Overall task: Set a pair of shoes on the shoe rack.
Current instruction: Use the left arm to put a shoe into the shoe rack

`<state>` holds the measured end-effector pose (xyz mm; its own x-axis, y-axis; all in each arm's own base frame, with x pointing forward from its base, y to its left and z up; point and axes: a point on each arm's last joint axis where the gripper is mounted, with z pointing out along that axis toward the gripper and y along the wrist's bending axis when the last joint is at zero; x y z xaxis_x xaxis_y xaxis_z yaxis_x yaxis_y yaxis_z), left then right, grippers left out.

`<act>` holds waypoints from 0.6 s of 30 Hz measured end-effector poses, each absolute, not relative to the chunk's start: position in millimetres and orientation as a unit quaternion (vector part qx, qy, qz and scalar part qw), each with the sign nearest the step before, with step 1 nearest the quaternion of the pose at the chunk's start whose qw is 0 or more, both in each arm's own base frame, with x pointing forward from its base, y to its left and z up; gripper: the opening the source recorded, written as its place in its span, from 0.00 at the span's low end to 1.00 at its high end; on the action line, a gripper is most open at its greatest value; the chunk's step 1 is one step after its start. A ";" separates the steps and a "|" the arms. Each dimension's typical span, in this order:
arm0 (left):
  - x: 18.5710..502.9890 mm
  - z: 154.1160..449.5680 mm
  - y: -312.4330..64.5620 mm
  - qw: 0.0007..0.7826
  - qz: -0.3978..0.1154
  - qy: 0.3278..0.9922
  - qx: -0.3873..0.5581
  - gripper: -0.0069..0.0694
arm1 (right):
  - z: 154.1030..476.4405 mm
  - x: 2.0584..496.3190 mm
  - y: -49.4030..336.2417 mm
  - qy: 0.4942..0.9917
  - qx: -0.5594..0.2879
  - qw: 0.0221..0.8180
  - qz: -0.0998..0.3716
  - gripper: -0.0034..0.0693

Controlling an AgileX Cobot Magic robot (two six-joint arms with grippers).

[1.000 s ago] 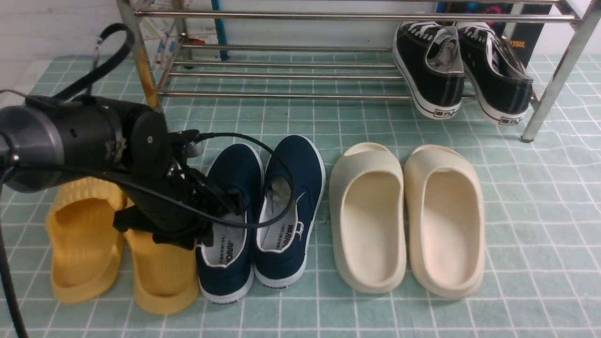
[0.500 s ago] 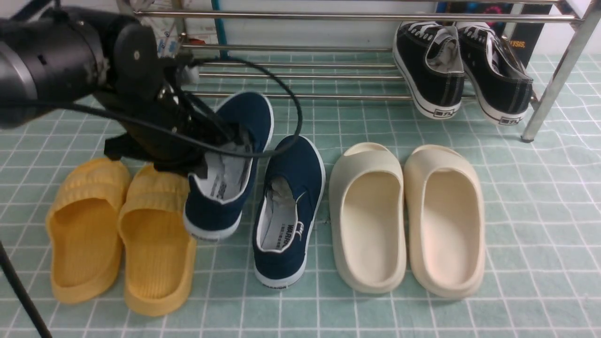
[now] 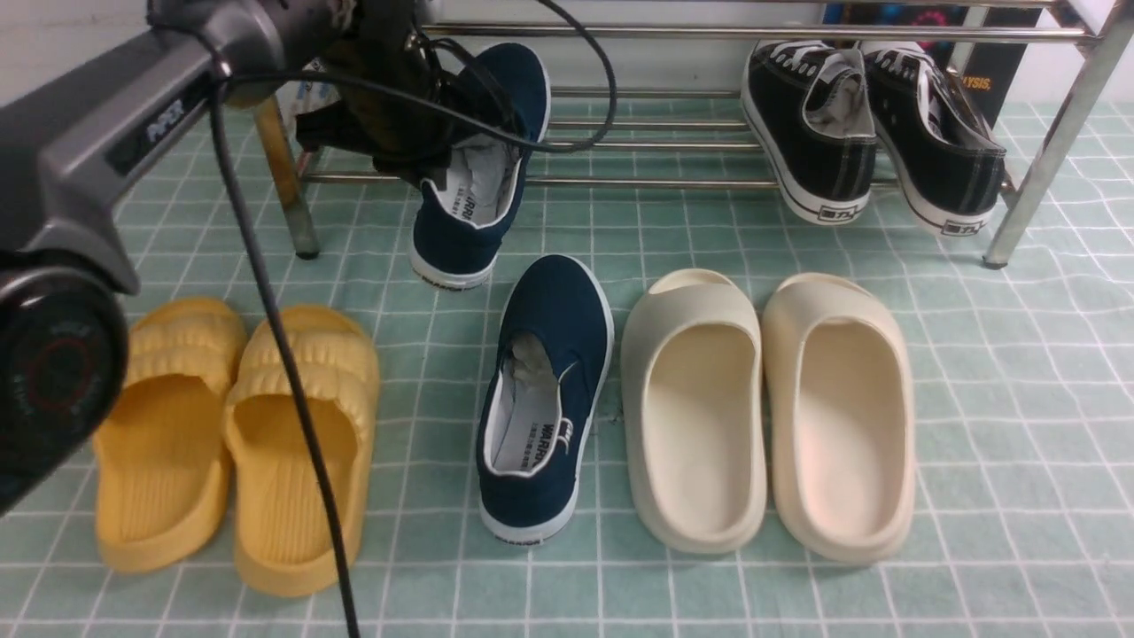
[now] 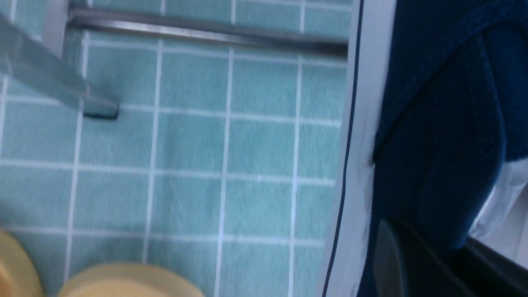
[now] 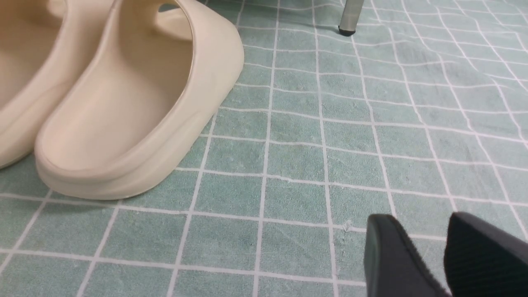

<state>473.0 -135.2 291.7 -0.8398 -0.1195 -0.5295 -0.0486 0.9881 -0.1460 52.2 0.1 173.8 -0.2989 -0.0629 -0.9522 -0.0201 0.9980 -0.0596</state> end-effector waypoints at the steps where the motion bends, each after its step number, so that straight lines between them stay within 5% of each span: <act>1: 477.4 290.9 -133.1 0.278 -0.064 0.957 -0.047 0.12 | 173.8 52.2 0.1 0.806 -0.026 0.592 -0.018 0.38; 18: 530.3 265.3 -120.1 0.312 -0.091 0.941 -0.091 0.12 | 173.8 52.2 0.1 0.806 -0.026 0.592 -0.018 0.38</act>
